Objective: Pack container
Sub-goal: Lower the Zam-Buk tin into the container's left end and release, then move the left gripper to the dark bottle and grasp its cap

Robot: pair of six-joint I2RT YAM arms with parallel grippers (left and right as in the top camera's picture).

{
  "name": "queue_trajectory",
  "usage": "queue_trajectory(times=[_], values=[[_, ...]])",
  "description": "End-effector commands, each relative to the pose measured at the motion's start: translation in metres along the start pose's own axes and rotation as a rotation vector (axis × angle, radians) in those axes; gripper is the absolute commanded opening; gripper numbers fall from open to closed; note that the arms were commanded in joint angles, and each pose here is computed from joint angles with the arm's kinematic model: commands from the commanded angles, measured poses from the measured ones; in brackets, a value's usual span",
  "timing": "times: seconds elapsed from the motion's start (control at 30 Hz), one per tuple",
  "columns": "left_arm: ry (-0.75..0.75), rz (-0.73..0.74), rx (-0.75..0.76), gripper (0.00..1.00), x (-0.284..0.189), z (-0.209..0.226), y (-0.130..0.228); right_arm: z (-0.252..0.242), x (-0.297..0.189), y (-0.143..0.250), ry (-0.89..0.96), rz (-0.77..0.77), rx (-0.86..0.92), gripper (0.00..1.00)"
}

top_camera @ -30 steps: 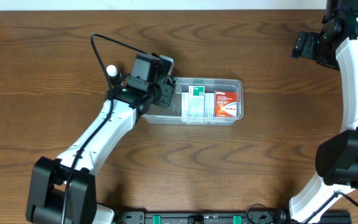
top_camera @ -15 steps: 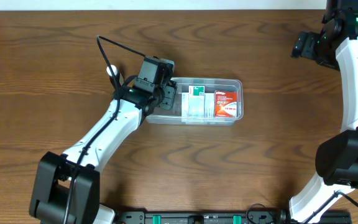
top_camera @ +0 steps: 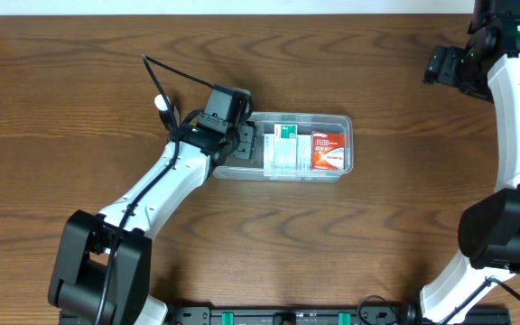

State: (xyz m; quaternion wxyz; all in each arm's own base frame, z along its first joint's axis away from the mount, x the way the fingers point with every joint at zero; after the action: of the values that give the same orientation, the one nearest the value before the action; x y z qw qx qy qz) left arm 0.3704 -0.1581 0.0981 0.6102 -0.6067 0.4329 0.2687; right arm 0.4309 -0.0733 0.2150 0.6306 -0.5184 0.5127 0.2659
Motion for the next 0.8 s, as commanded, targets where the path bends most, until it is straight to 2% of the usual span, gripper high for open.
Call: queue_trajectory(times=[0.0, 0.2, 0.3, 0.43, 0.63, 0.77], values=[[-0.008, -0.017, -0.006, 0.76, -0.002, -0.001, -0.007, -0.004, -0.004, 0.0, 0.013, -0.009, 0.009, 0.99], [-0.002, -0.036, -0.006, 0.84, -0.002, -0.002, -0.011, -0.004, -0.004, 0.0, 0.013, -0.009, 0.009, 0.99], [0.017, -0.071, -0.007, 0.94, -0.003, -0.006, -0.019, -0.004, -0.004, 0.0, 0.013, -0.009, 0.009, 0.99], [0.038, -0.155, -0.007, 0.95, -0.009, -0.01, -0.038, -0.004, -0.004, 0.0, 0.013, -0.01, 0.009, 0.99], [0.103, -0.388, -0.012, 0.98, -0.063, -0.02, -0.085, -0.004, -0.004, 0.0, 0.013, -0.009, 0.009, 0.99], [0.08, -0.485, -0.098, 0.98, -0.097, 0.01, -0.103, -0.004, -0.004, 0.0, 0.013, -0.009, 0.009, 0.99]])
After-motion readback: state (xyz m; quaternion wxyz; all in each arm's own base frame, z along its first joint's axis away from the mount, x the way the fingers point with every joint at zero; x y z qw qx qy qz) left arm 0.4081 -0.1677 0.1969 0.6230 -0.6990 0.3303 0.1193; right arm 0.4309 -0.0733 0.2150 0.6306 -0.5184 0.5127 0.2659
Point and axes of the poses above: each gripper's point midway between its finger pads, its own x axis out along the fingers, its own z axis along the line the jaws close on, y = z × x, the point moved 2 cm from there along -x, back along the fingers, and after that the axes turned 2 degrees about -x, right-handed, at the moved point
